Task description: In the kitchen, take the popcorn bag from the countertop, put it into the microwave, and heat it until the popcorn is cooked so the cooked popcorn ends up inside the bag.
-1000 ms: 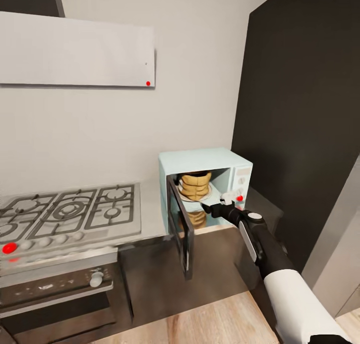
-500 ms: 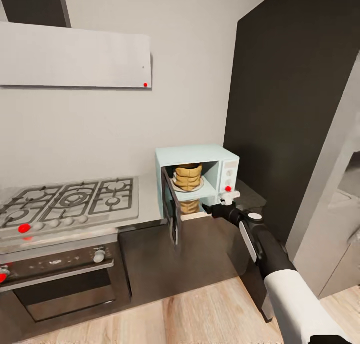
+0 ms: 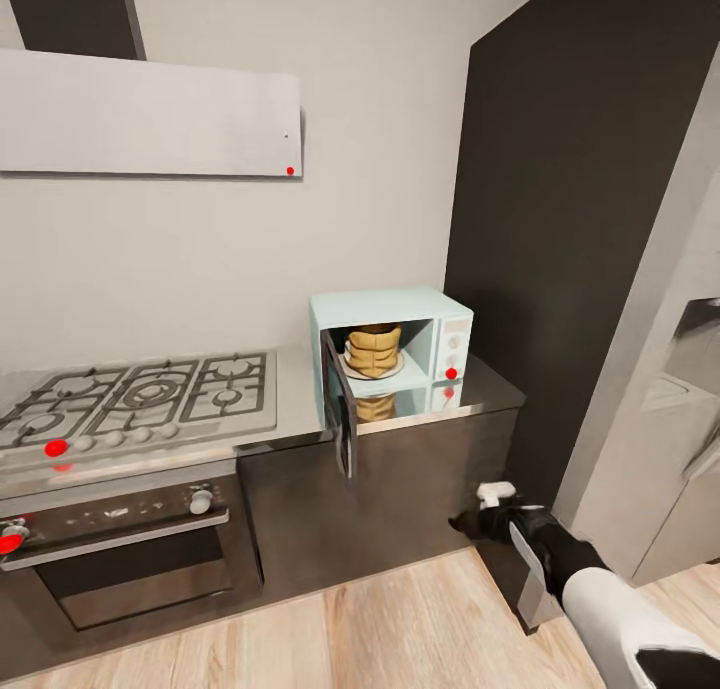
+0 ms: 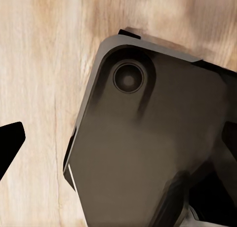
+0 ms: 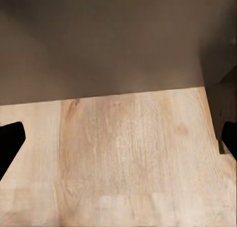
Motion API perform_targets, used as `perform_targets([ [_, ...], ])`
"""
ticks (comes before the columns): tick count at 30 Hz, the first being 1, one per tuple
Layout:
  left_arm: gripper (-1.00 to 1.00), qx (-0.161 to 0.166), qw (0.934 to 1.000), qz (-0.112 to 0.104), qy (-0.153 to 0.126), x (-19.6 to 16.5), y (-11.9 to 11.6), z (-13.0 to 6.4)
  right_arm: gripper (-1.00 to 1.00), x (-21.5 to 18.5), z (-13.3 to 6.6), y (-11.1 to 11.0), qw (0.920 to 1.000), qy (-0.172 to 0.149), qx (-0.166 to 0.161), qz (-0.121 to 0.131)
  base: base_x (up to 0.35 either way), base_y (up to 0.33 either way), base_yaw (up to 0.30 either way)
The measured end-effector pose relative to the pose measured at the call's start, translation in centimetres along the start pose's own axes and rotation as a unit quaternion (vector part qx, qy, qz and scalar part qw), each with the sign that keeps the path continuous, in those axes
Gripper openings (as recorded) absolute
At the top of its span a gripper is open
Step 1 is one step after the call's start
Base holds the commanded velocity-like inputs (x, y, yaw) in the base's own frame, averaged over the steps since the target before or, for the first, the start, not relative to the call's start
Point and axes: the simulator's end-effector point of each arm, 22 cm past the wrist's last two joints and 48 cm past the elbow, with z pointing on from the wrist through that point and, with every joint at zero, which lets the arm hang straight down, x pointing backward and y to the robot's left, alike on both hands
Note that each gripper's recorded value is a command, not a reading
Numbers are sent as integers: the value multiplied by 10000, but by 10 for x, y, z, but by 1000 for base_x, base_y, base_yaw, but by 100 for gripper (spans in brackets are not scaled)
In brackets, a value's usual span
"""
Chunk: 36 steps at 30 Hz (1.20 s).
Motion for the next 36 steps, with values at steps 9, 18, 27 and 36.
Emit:
perform_targets([
  [9, 100, 13, 10000, 17, -4, 0, -1, 0, 100, 240, -4, -15, 9883, 1440, 419, 268, 0, 0, 0],
  [18, 100, 72, 9998, 85, -164, -15, -7, 1, 100, 489, -97, 23, 9615, 2675, 446, 455, 0, 0, 0],
  [27, 100, 368, 9934, 76, -1084, -133, -31, -10, 100, 526, -120, 32, 9545, 2901, 447, 534, 0, 0, 0],
  [36, 100, 822, 9813, 227, -1726, -308, -91, -79, 100, 528, -121, 33, 9545, 2900, 437, 537, 0, 0, 0],
])
